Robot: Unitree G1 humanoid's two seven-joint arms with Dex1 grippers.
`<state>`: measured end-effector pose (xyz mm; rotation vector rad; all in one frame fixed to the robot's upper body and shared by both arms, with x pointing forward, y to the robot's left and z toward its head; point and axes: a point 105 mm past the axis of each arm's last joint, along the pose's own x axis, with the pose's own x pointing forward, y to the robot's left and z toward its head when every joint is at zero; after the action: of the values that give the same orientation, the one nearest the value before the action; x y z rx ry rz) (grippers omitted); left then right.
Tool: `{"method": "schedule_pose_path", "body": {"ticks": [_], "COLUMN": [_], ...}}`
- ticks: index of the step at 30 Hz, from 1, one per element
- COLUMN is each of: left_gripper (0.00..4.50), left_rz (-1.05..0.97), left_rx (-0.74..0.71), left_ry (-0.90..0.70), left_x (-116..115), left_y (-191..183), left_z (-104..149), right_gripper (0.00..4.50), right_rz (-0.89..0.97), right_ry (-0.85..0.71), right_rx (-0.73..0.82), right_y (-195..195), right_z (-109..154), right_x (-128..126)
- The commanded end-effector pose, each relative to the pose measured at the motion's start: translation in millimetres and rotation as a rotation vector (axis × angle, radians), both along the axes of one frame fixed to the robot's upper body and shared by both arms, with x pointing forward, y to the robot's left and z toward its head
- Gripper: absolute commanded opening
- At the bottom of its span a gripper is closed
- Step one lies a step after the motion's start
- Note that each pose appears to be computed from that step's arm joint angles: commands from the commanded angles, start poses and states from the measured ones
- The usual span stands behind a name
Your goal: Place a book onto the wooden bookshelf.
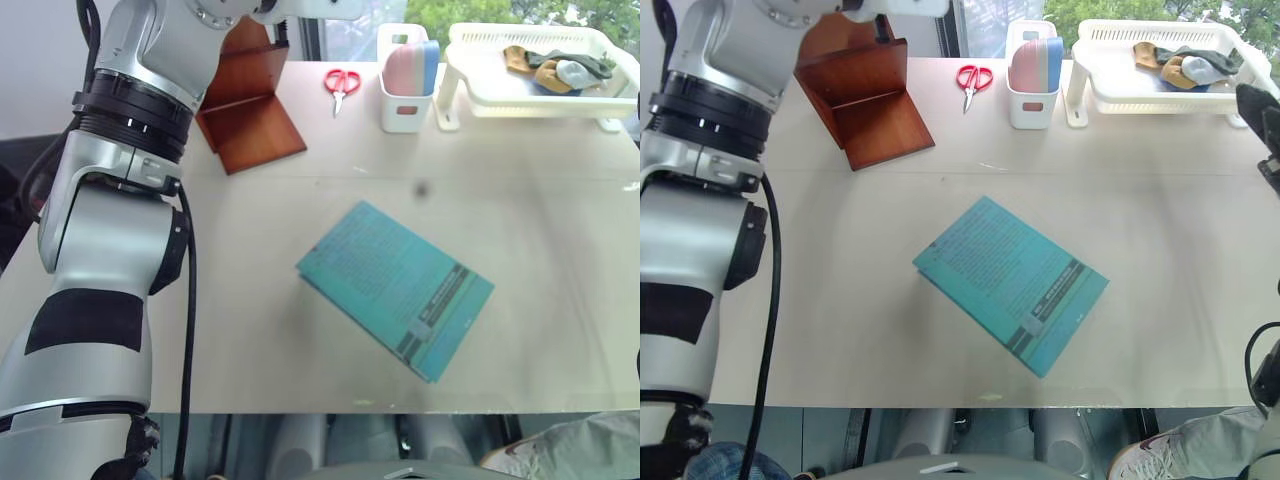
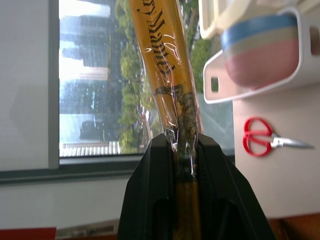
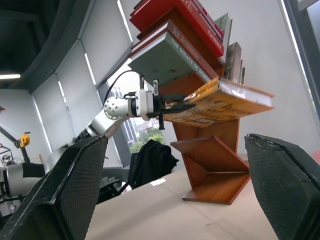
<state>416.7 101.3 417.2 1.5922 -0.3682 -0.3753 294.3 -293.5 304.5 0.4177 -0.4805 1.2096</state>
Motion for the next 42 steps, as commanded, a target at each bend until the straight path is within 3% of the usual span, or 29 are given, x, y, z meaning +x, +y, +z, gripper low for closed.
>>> {"method": "schedule_pose_path", "body": {"ticks": [1,9,18,22,24,27,28,37,42], "left_gripper": [0.12,0.12,0.12,1.93,3.08,4.26,4.45,4.45,4.45], "left_rz": [0.076,0.184,0.237,0.244,0.247,0.255,0.262,0.245,0.048], "left_rx": [-0.015,-0.051,-0.079,-0.084,-0.089,-0.091,-0.092,-0.101,-0.275], "left_ry": [-0.012,0.085,0.11,0.112,0.111,0.117,0.121,0.081,0.063], "left_x": [2.5,24.1,27.9,29.4,30.0,31.0,31.5,20.5,-7.3], "left_y": [18.7,42.5,55.2,56.8,56.9,58.4,60.0,66.4,52.4], "left_z": [6.2,-21.2,-23.4,-24.4,-24.2,-25.7,-27.0,-18.0,-7.9], "right_gripper": [4.5,4.5,4.5,4.5,4.5,4.5,4.5,4.5,4.5], "right_rz": [0.043,0.017,0.009,0.01,0.009,0.005,0.001,-0.034,-0.086], "right_ry": [-0.091,-0.092,-0.088,-0.095,-0.096,-0.099,-0.1,-0.091,-0.04], "right_rx": [-0.03,-0.084,-0.109,-0.103,-0.104,-0.103,-0.103,-0.107,-0.174], "right_y": [2.0,9.5,10.0,10.4,10.5,9.5,8.9,1.9,-14.4], "right_z": [15.5,13.5,10.4,10.5,9.9,9.9,10.0,7.7,0.2], "right_x": [-8.1,3.5,2.5,2.7,2.5,2.0,1.8,-2.8,-19.4]}}
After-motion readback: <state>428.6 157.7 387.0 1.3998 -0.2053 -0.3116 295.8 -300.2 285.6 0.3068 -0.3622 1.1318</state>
